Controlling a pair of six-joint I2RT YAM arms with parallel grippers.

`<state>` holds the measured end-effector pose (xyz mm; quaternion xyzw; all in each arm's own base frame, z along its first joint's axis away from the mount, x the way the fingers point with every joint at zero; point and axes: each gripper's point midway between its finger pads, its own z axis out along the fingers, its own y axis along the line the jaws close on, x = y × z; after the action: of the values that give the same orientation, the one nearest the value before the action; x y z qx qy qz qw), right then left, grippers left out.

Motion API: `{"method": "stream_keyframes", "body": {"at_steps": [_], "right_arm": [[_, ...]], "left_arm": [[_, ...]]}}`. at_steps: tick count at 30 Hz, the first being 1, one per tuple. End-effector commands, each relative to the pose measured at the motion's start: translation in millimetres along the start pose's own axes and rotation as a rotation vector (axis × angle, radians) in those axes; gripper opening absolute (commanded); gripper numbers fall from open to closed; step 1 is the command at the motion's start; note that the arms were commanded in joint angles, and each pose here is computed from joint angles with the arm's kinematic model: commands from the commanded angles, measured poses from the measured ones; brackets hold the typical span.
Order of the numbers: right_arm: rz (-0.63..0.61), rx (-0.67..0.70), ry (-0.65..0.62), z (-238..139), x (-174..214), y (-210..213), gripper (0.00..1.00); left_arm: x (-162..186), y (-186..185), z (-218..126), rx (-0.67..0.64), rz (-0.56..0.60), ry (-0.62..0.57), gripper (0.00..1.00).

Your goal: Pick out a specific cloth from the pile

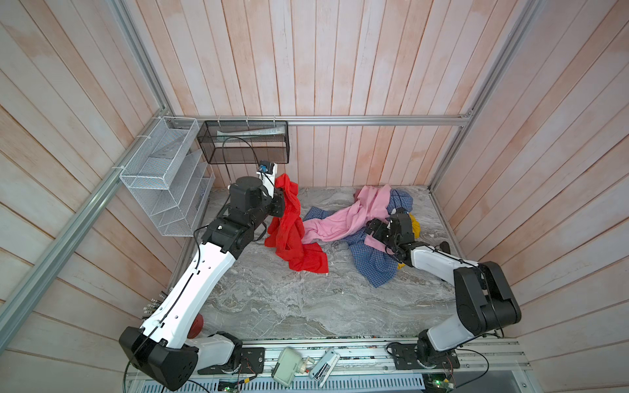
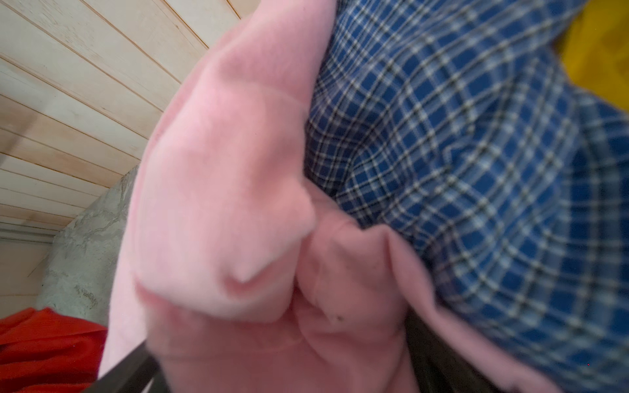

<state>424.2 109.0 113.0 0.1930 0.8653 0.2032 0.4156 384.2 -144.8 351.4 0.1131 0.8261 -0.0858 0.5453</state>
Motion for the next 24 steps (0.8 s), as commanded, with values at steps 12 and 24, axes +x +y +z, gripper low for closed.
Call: {"method": "stream_keyframes", "body": {"at_steps": [12, 24], "right_arm": [[-0.169, -0.040, -0.082, -30.7, -18.0, 48.5, 0.97], [-0.310, -0.069, -0.273, -73.0, -60.9, 101.9, 0.96]], "left_arm": [[118.1, 91.9, 5.2, -0.337, -0.049, 0.295, 0.07], [91.4, 88.9, -1.2, -0.208, -0.130, 0.183, 0.09]]}}
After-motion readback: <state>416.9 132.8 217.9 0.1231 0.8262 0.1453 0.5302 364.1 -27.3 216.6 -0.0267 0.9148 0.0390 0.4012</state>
